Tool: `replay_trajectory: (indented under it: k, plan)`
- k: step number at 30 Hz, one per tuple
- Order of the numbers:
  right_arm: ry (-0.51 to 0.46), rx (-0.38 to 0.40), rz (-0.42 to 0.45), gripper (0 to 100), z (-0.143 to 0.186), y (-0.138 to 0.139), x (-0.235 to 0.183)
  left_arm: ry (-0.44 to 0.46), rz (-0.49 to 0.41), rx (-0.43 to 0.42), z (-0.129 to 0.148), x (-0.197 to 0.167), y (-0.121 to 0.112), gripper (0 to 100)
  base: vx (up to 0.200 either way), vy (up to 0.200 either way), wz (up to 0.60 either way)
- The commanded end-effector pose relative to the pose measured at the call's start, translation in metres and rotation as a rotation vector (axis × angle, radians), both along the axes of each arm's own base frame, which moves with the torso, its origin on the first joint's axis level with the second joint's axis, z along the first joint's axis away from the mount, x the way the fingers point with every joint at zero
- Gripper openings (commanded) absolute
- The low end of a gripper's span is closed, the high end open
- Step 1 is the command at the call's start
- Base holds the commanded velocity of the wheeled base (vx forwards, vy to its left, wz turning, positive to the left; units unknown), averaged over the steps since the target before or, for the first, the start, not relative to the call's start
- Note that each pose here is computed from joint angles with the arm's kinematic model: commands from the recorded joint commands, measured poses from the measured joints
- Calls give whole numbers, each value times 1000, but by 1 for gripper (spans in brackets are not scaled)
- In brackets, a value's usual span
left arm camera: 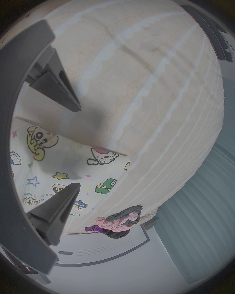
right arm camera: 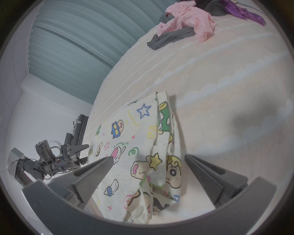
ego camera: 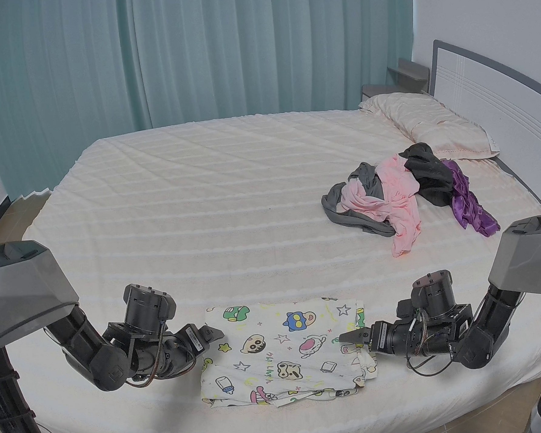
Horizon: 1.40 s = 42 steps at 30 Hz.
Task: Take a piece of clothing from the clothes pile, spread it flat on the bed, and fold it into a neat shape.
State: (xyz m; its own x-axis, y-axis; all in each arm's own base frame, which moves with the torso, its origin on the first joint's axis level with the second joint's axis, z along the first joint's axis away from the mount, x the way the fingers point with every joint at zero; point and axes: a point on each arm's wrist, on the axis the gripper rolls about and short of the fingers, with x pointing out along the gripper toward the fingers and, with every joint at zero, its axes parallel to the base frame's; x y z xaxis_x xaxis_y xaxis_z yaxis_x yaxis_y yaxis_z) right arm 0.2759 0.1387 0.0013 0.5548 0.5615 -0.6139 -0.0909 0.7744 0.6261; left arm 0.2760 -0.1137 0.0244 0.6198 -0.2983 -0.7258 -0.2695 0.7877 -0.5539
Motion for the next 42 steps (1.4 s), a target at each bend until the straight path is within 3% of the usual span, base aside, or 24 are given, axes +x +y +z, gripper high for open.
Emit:
replay_trajectory:
  k: [1,18,37,38,42]
  plan:
    - [12,-6,12,100,-6,4,-1,4,-7,-2,-2,1,-3,100,0,0,0]
    - [14,-4,25,100,-9,10,0,-39,-71,-29,11,-11,-17,100,0,0,0]
    - [1,4,36,100,-12,17,2,-19,-91,-38,-12,-2,-21,100,0,0,0]
    - [1,4,36,0,-12,17,2,-19,-91,-38,-12,-2,-21,0,0,0,0]
    - [-1,6,37,0,-11,18,2,-27,-92,-46,-10,-1,-22,0,0,0,0]
